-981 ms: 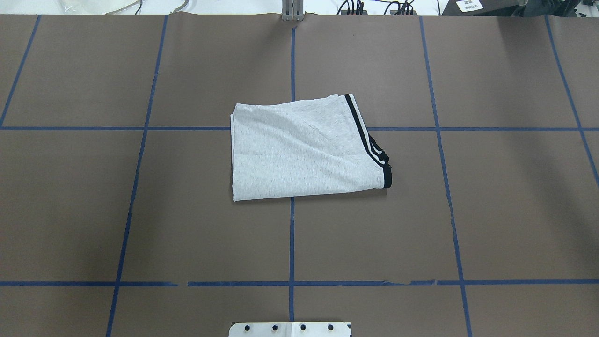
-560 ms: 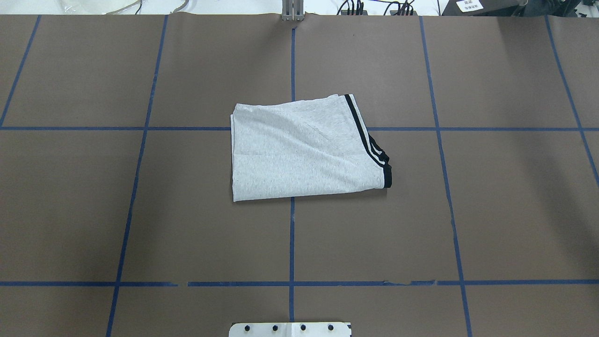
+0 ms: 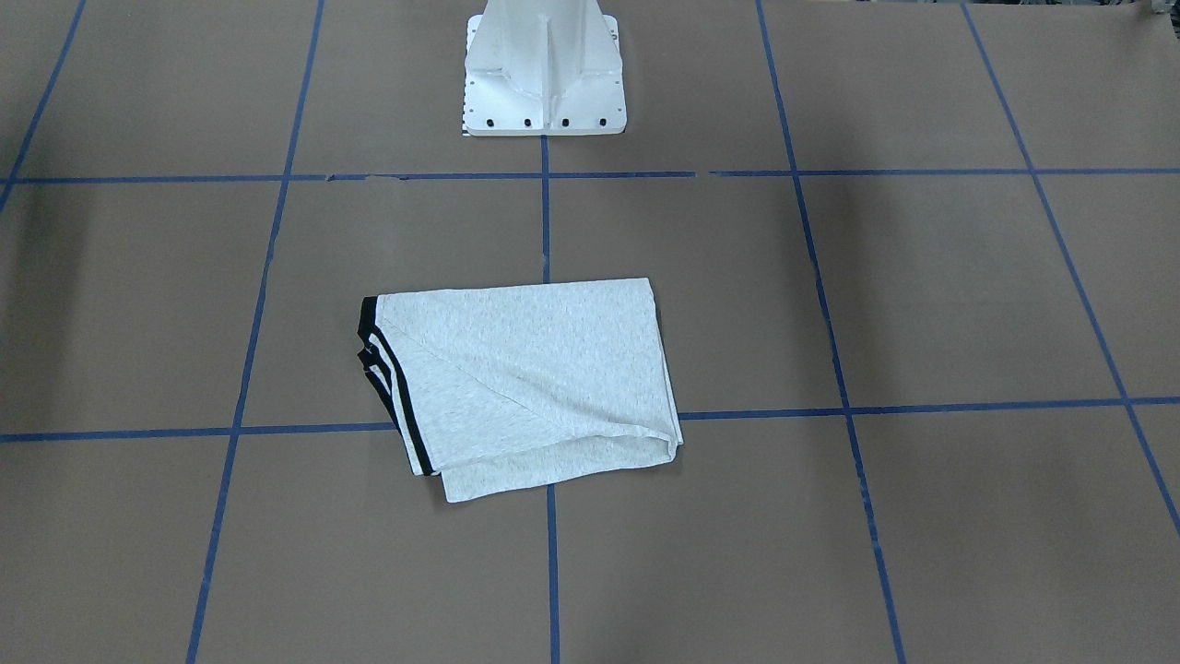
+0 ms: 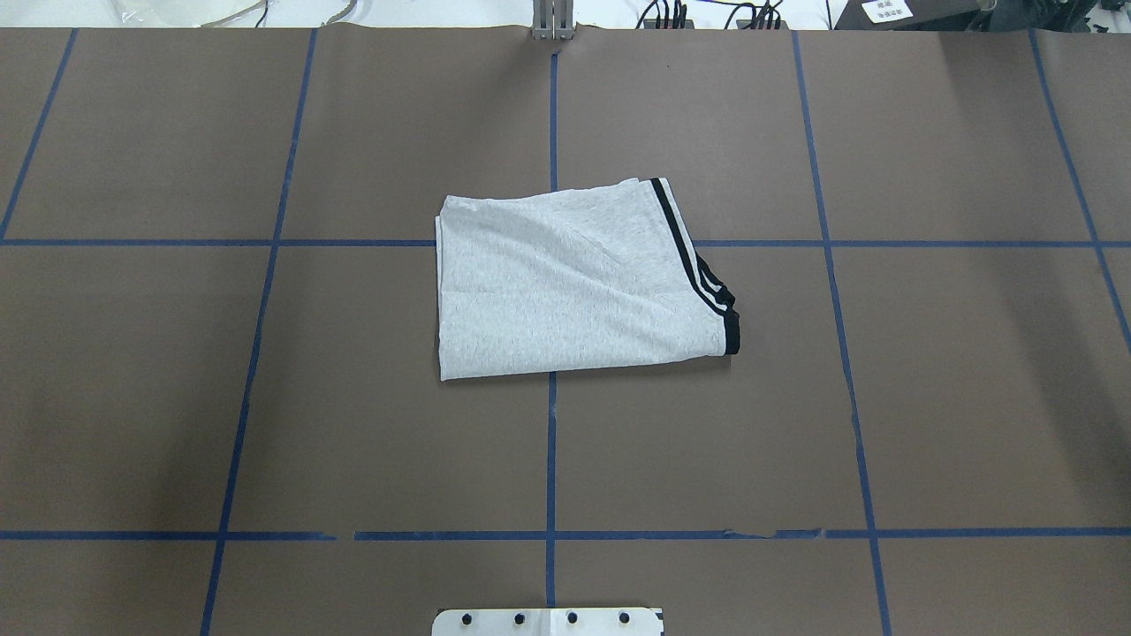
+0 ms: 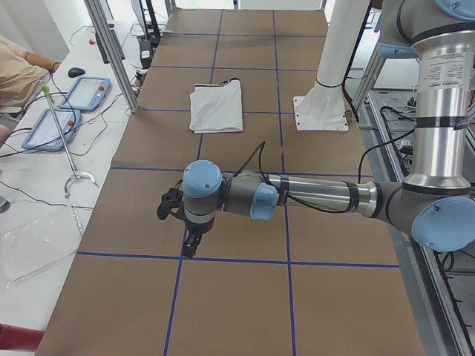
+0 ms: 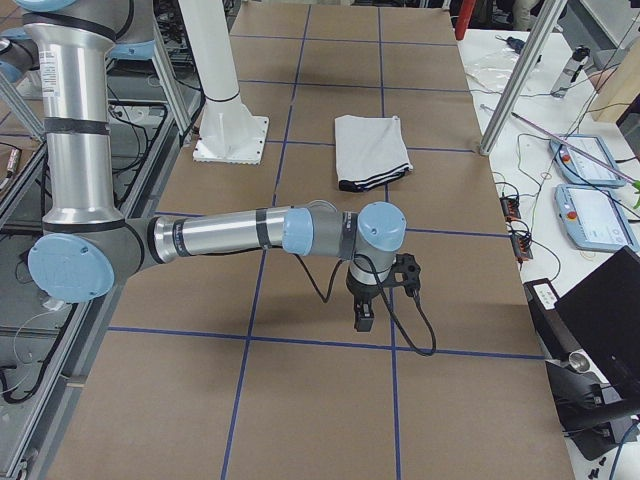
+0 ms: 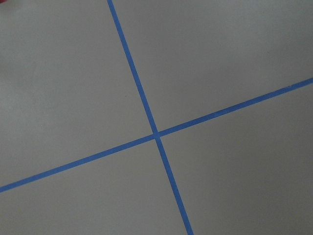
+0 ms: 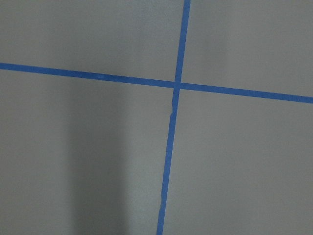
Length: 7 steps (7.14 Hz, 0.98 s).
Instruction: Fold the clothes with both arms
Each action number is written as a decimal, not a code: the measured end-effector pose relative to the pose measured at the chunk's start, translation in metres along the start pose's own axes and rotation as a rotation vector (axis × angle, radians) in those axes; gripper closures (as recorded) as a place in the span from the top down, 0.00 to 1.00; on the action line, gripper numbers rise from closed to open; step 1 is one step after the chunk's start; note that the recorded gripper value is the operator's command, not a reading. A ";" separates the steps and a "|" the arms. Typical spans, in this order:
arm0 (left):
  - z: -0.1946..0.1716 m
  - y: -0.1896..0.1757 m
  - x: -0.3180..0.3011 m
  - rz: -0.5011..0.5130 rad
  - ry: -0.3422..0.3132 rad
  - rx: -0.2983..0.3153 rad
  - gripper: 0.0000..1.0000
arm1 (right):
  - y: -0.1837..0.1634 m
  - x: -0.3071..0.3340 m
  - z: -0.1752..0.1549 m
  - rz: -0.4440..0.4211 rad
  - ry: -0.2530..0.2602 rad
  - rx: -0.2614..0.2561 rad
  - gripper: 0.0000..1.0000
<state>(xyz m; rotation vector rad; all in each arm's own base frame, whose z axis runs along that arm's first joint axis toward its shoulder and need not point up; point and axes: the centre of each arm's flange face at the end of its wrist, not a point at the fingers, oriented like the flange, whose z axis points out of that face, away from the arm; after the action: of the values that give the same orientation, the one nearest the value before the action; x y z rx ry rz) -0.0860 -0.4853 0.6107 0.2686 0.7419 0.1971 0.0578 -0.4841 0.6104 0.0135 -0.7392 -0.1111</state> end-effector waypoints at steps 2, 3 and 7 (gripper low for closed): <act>-0.004 0.002 -0.011 -0.015 -0.010 0.011 1.00 | 0.001 0.003 0.006 -0.010 -0.006 0.017 1.00; -0.004 0.006 -0.012 -0.019 -0.010 0.011 1.00 | 0.001 0.002 0.006 -0.012 -0.009 0.019 1.00; -0.014 0.003 -0.005 -0.006 -0.012 0.031 1.00 | 0.001 -0.003 0.006 -0.017 -0.038 0.024 1.00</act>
<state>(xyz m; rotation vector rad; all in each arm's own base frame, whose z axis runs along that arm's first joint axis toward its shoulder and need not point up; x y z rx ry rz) -0.0993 -0.4816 0.6045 0.2965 0.7337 0.1786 0.0514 -0.4828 0.6131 0.0402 -0.7780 -0.1191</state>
